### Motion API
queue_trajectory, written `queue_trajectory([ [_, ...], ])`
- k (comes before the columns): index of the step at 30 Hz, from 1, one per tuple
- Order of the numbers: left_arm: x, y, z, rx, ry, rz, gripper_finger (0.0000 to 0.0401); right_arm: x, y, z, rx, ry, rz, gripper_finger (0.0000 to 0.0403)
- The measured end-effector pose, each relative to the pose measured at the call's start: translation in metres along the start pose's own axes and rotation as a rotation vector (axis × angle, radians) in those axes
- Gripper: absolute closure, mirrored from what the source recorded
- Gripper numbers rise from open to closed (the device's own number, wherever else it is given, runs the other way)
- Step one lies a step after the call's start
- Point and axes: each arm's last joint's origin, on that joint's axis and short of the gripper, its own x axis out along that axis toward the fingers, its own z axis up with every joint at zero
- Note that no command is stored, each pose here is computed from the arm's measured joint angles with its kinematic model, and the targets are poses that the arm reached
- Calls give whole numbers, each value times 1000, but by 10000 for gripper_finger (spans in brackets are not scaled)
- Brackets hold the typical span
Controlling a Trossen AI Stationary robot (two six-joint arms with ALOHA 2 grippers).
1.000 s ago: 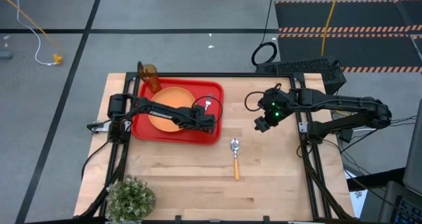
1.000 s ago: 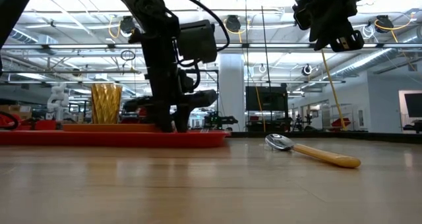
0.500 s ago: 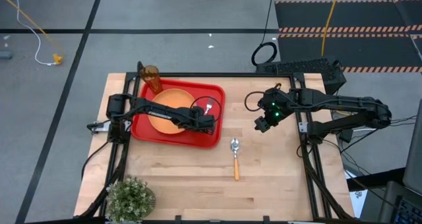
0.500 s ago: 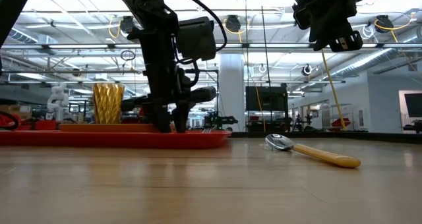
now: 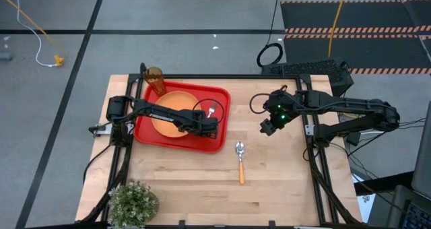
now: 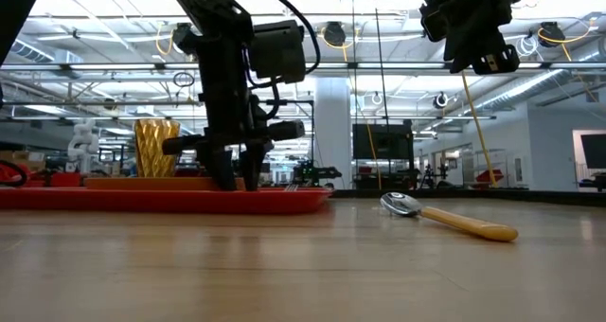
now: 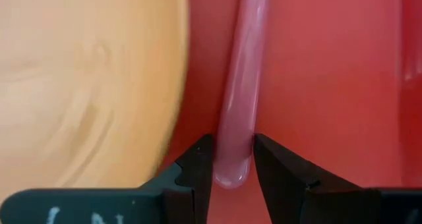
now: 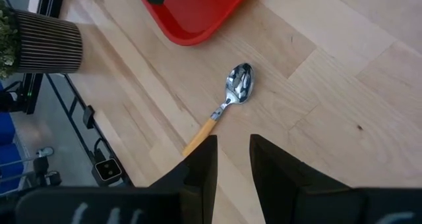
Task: Pick and place plate/cup/fork/spoon on tray
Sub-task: Put the pink fork on the red serving tray to the right of the orange plate, then adjust the red serving tray
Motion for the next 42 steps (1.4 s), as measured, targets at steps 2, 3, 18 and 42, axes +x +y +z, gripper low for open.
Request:
queue_trajectory([
  [2, 0, 0, 0, -1, 17, -7, 288, 0, 0, 0, 0, -1, -1, 321],
  [3, 0, 0, -1, -1, 21, -8, 288, 0, 0, 0, -1, -1, -1, 321],
  [18, -5, 2, -2, -36, 91, -6, 288, 0, -1, 1, -22, -20, -19, 321],
  [42, -23, 2, -3, 4, 124, -68, 394, -4, -8, 9, 6, -52, -29, 321],
])
